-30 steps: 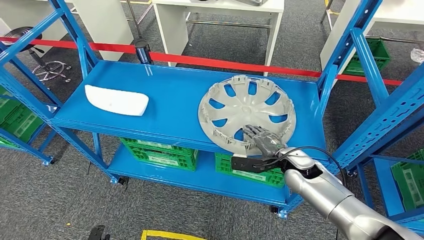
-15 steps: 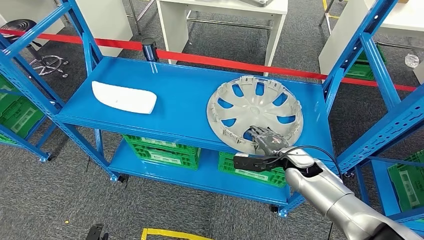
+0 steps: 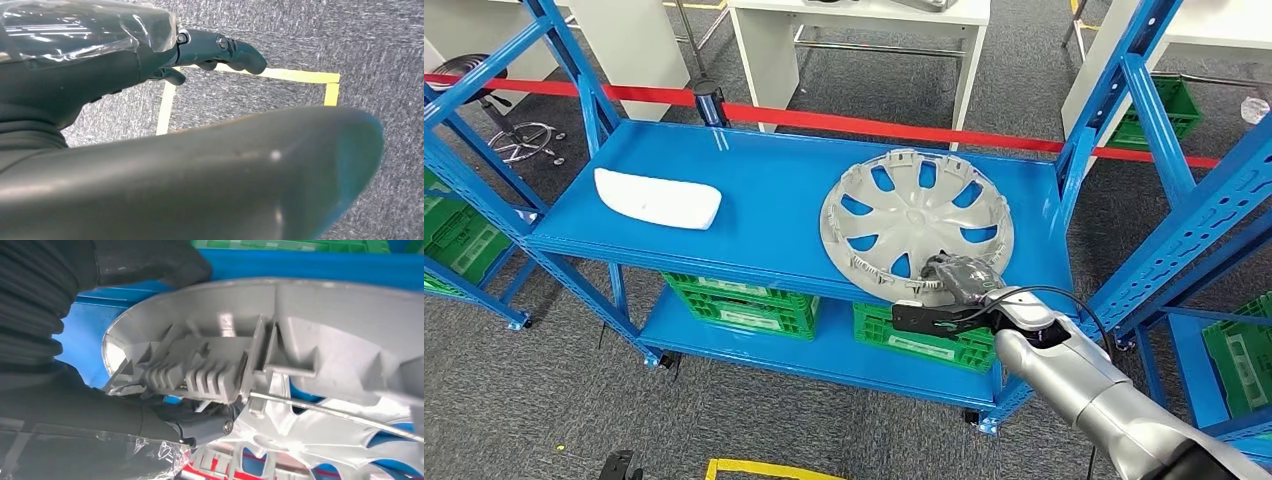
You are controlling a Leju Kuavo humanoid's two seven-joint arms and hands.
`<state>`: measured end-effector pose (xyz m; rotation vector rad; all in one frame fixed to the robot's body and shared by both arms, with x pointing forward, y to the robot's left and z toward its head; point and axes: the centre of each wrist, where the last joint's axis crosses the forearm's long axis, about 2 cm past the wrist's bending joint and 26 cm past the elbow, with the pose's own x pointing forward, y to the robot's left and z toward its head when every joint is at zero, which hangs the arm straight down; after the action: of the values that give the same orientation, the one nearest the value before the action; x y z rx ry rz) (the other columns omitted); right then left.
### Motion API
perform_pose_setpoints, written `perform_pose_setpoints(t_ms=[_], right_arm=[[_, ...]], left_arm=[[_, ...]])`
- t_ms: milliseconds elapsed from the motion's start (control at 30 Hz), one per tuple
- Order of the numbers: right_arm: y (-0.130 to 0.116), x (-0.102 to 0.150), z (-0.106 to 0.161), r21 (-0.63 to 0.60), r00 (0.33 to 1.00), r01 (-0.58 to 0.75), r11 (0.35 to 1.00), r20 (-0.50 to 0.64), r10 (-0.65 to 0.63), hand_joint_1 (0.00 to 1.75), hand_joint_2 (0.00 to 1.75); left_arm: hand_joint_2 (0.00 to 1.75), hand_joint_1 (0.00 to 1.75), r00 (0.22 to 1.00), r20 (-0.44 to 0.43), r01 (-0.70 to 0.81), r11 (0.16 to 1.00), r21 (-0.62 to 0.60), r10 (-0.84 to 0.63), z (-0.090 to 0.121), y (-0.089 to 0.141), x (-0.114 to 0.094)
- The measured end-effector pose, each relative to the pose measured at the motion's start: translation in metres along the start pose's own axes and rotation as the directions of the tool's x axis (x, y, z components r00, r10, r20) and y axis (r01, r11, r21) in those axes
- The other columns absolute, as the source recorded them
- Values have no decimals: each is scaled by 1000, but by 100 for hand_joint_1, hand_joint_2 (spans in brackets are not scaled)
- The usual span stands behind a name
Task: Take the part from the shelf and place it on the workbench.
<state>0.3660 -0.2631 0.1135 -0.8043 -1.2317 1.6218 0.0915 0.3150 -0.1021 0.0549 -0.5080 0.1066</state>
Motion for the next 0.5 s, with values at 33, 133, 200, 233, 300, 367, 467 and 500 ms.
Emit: perform_pose_setpoints(t_ms=[33,133,200,233,300,367,467,500], right_arm=[[0,0,0,-1,1000,1,1000,0,-1,168,175],[-2,1,-1,-9,1000,3,1000,1,-3,169,175],[-4,1,-2,-17,1000,4,1000,1,-3,171,175],[-5,0,-2,-20,1000,4,1000,0,-4,171,175],[-7,0,-3,-24,1000,5,1000,0,-5,172,175],[-9,-1,-3,-28,1000,6,1000,1,-6,171,175],[-9,-2,-4,-29,1000,4,1000,2,-4,171,175],[-9,-2,-4,-28,1000,4,1000,1,-4,172,175]], left_arm=[[0,0,1000,-1,0,1000,-1,0,0,0,0],[0,0,1000,0,1,1000,2,-1,0,2,1],[0,0,1000,2,2,1000,4,-2,-1,4,2],[0,0,1000,2,3,1000,4,-3,-1,4,2],[0,0,1000,3,4,1000,5,-4,-1,5,2],[0,0,1000,4,5,1000,4,-5,-1,4,3],[0,0,1000,3,5,1000,4,-5,-1,4,3],[0,0,1000,2,5,1000,4,-5,-1,3,2]])
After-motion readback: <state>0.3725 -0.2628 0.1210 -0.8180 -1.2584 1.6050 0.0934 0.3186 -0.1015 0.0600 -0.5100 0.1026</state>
